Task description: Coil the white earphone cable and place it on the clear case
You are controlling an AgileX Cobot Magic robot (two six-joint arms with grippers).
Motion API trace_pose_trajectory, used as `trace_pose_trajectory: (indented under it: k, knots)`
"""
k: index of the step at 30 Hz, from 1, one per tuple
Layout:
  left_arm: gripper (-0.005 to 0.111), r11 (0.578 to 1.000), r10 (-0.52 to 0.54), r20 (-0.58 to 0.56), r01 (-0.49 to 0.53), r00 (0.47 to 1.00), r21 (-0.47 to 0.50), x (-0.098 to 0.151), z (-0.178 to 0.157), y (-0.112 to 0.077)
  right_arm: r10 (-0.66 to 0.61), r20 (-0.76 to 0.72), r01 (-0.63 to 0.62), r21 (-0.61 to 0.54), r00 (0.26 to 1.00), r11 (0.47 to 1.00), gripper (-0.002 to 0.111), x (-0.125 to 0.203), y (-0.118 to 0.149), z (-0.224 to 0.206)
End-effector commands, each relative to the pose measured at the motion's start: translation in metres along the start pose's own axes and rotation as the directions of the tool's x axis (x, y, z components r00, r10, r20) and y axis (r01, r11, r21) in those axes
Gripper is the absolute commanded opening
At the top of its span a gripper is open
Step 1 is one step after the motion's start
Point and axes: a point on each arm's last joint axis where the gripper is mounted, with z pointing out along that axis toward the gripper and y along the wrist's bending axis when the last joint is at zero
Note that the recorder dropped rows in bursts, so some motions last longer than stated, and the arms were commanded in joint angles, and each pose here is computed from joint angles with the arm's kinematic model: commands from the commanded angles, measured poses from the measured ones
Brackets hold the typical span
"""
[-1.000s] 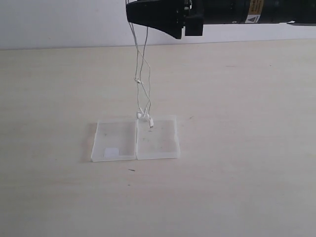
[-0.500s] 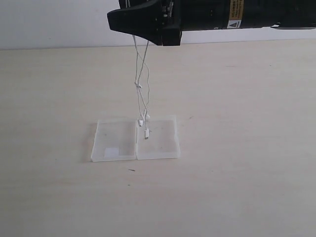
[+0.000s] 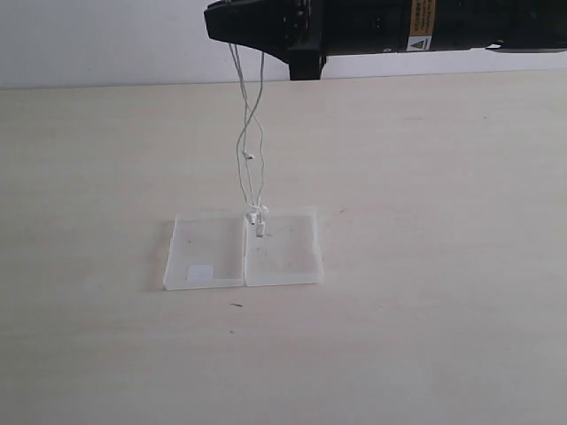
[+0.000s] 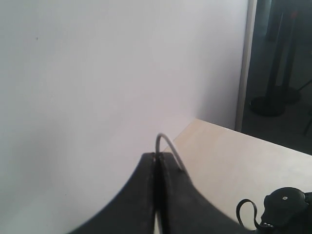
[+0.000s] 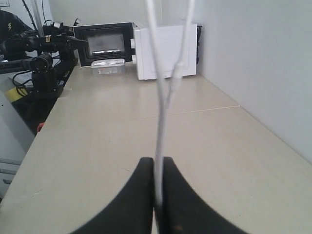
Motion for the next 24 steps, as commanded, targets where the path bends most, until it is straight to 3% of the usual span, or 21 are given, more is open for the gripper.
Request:
trace_pose_trajectory:
  k: [1,24]
  knots:
    - [0.0,1.0,-0.01,0.007,0.01,1.0,0.008,-0.002,-0.002,-0.001,-0.007,0.014,0.006,0.009,1.0,1.0,0.0,-0.006,0.0,0.0]
    - [0.0,1.0,0.002,0.087,0.0,0.996,-0.025,-0.014,-0.014,-0.003,-0.018,-0.004,0.018,0.006,1.0,1.0,0.0,-0.004,0.0,0.0]
